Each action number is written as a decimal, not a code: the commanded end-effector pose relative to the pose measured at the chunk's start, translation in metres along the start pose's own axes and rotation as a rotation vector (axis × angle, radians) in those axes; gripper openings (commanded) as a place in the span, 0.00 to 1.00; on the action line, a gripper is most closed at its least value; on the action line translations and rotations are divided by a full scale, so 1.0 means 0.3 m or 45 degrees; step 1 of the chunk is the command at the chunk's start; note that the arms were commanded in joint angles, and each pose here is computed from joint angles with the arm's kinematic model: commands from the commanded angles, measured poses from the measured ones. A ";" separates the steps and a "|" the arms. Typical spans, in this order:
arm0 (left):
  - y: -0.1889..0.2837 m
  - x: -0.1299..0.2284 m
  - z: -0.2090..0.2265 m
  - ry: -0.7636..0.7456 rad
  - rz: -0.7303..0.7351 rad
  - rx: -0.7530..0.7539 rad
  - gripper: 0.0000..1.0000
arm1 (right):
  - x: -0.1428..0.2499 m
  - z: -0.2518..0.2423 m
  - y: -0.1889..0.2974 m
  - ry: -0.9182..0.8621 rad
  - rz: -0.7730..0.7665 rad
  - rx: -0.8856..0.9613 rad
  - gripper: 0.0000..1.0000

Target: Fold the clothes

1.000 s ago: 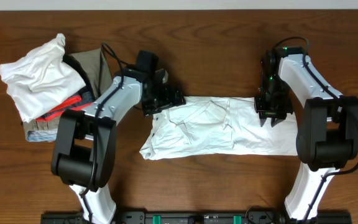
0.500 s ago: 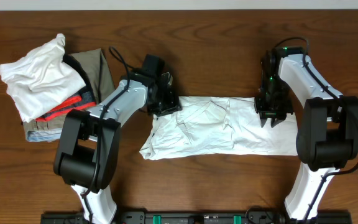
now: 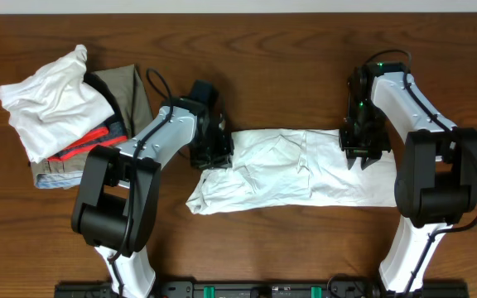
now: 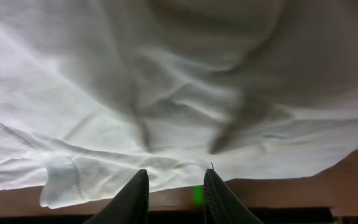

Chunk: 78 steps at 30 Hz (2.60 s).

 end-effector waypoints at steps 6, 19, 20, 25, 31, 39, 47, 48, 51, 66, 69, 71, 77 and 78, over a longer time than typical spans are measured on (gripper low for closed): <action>0.001 0.060 0.026 0.076 0.135 -0.081 0.06 | 0.002 -0.003 0.005 0.013 -0.008 -0.003 0.28; 0.009 0.110 0.003 0.137 0.268 0.033 0.17 | -0.002 -0.001 0.005 0.013 -0.018 -0.008 0.28; 0.008 0.113 0.007 0.138 0.272 0.014 0.35 | -0.002 -0.001 0.005 0.013 -0.017 -0.008 0.28; 0.011 0.127 0.022 0.150 0.298 -0.055 0.62 | 0.000 -0.002 0.005 0.015 -0.013 -0.006 0.28; 0.011 0.115 0.047 0.133 0.258 -0.159 0.55 | 0.000 -0.001 0.005 0.020 -0.014 -0.006 0.28; 0.017 0.094 0.082 0.116 0.192 -0.291 0.61 | -0.001 -0.001 0.005 0.023 -0.017 -0.007 0.29; 0.015 0.090 0.091 0.117 0.185 -0.327 0.78 | -0.001 -0.001 0.005 0.023 -0.016 -0.007 0.29; 0.014 0.090 0.092 0.117 0.184 -0.327 0.78 | -0.001 -0.001 0.005 0.023 -0.015 -0.007 0.29; 0.004 0.090 0.096 0.112 0.174 -0.324 0.79 | 0.000 -0.002 0.005 0.023 -0.013 -0.006 0.29; -0.030 0.087 0.072 -0.031 0.181 -0.135 0.79 | 0.007 -0.005 0.005 0.028 0.005 0.003 0.29; -0.043 0.089 0.078 -0.017 0.198 -0.134 0.79 | 0.009 -0.006 0.005 0.029 0.007 0.004 0.29; -0.049 0.089 0.080 -0.013 0.207 -0.128 0.79 | 0.009 -0.006 0.005 0.028 0.007 0.004 0.29; -0.054 0.089 0.082 -0.010 0.212 -0.127 0.79 | 0.009 -0.006 0.005 0.028 0.007 0.004 0.29; -0.054 0.086 0.082 -0.012 0.207 -0.126 0.76 | 0.009 -0.006 0.005 0.028 0.007 0.004 0.29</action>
Point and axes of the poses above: each gripper's point midway between its finger pads, its own y axis back along the fingers, its own z axis along the line the jaws close on, x = y × z, the point moved 9 cm from there along y, back along the fingers, and after that the axes turned 15 degrees about -y, right-handed, at the moved point
